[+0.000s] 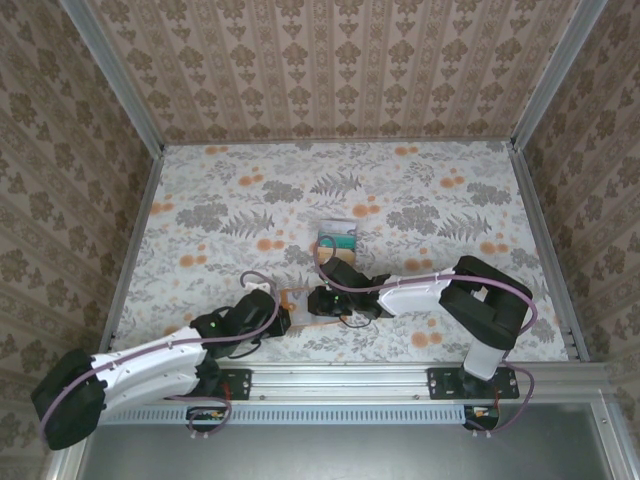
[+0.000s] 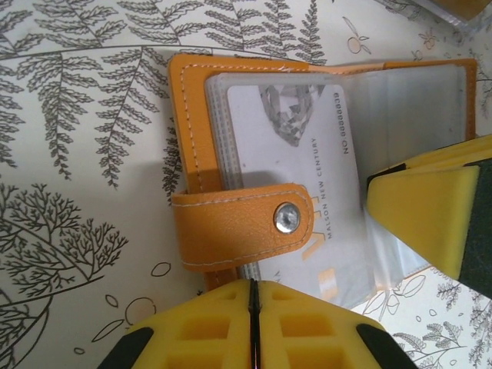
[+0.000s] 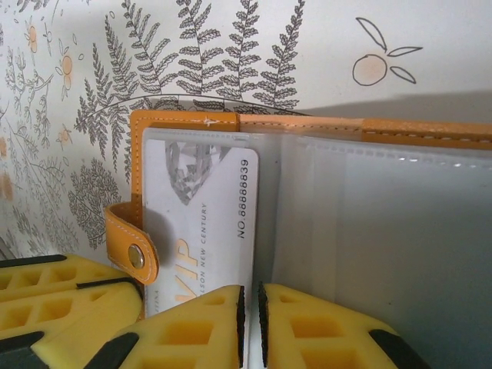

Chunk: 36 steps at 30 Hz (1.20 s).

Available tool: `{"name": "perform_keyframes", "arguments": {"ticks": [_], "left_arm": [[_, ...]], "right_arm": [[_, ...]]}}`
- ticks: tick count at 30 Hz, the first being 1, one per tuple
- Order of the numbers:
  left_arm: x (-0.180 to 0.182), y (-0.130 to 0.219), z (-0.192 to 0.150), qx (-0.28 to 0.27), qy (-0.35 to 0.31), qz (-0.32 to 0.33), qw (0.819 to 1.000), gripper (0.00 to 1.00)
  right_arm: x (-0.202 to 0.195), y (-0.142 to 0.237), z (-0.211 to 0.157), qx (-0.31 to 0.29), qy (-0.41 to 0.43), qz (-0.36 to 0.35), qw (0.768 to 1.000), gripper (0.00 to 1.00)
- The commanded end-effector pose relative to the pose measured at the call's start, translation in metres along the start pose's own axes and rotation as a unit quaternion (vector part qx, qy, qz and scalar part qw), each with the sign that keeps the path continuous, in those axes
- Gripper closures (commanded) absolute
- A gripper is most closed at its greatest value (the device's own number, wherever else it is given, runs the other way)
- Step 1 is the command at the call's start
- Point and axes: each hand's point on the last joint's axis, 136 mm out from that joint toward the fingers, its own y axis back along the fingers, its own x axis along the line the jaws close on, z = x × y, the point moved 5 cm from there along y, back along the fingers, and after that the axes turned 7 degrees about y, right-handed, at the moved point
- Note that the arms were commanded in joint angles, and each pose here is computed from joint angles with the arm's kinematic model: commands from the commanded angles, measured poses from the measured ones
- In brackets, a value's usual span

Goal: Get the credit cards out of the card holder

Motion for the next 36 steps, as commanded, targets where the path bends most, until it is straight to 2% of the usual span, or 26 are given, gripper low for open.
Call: {"name": "perform_keyframes", "arguments": {"ticks": [1, 17, 26, 36], "left_arm": [[0.010, -0.002, -0.004, 0.002, 0.004, 0.024, 1.000, 0.92], [0.005, -0.011, -0.009, 0.019, -0.009, 0.044, 0.999, 0.97], [0.010, -0.007, -0.008, 0.011, -0.005, 0.060, 0.998, 1.00], [0.028, -0.004, -0.008, 0.008, 0.020, 0.103, 0.994, 1.00]], "right_arm": [[0.004, -0.006, -0.002, 0.008, -0.005, 0.009, 1.000, 0.82], [0.004, -0.009, -0.004, 0.018, -0.007, 0.009, 1.000, 0.82], [0.002, -0.002, -0.004, 0.007, -0.006, 0.005, 1.000, 1.00], [-0.008, 0.014, -0.001, -0.008, -0.005, -0.015, 1.000, 1.00]]}}
